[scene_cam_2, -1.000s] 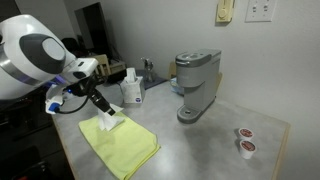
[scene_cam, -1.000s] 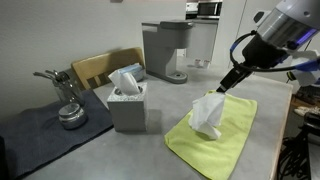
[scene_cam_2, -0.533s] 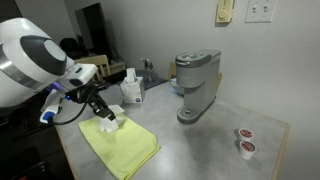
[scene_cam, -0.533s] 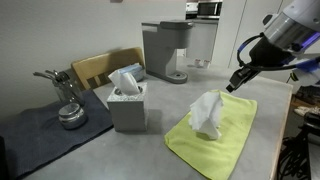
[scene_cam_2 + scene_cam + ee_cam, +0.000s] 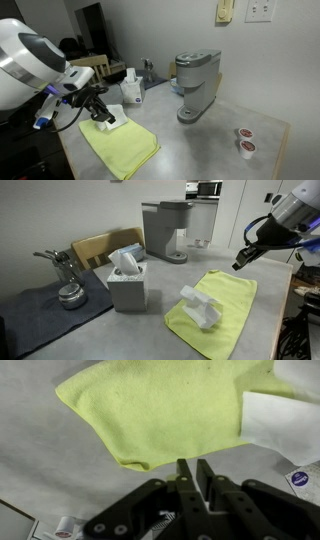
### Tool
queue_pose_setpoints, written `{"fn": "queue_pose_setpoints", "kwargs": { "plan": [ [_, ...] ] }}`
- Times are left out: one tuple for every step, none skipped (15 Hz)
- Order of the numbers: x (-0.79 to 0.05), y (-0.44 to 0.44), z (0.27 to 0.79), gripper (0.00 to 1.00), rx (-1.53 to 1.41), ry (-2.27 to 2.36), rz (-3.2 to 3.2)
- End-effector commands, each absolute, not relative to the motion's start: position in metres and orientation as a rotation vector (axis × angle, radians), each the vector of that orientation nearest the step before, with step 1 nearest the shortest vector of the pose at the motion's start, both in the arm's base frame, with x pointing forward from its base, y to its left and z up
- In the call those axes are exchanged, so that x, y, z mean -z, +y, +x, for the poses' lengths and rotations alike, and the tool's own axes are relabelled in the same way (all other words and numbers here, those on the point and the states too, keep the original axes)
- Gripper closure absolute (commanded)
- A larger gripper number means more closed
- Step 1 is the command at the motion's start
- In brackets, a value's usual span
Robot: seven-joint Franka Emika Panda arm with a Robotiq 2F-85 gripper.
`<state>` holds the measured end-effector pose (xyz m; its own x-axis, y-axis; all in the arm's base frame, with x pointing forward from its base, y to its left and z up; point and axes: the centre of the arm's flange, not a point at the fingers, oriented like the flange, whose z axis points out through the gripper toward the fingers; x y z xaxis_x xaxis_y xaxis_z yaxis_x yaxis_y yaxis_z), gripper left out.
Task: Pick up the wipe from the box and wrap it in the towel on the table
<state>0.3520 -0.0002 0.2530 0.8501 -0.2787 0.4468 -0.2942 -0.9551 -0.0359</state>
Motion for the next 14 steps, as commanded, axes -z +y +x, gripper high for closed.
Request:
{"fn": "queue_pose_setpoints", "kwargs": {
  "plan": [
    [-0.267, 0.014, 0.34, 0.53, -0.752, -0.424, 2.998],
    [-0.268, 0.02, 0.343, 0.46, -0.76, -0.402, 3.007],
    [-0.269, 0.028, 0.346, 0.39, -0.768, -0.376, 3.021],
    [-0.269, 0.035, 0.348, 0.31, -0.772, -0.351, 3.033],
    [-0.271, 0.044, 0.35, 0.25, -0.777, -0.321, 3.044],
    [-0.272, 0.052, 0.352, 0.17, -0.781, -0.288, 3.053],
    [-0.273, 0.061, 0.354, 0.11, -0.786, -0.252, 3.063],
    [-0.275, 0.069, 0.356, 0.03, -0.79, -0.219, 3.07],
    [-0.276, 0.076, 0.357, 0.01, -0.796, -0.189, 3.079],
    [-0.277, 0.082, 0.359, 0.0, -0.802, -0.165, 3.085],
    [-0.279, 0.087, 0.36, 0.0, -0.806, -0.141, 3.09],
    [-0.279, 0.09, 0.361, 0.0, -0.81, -0.124, 3.093],
    [-0.279, 0.091, 0.362, 0.0, -0.809, -0.114, 3.092],
    [-0.279, 0.09, 0.362, 0.0, -0.802, -0.099, 3.087]
  ]
}}
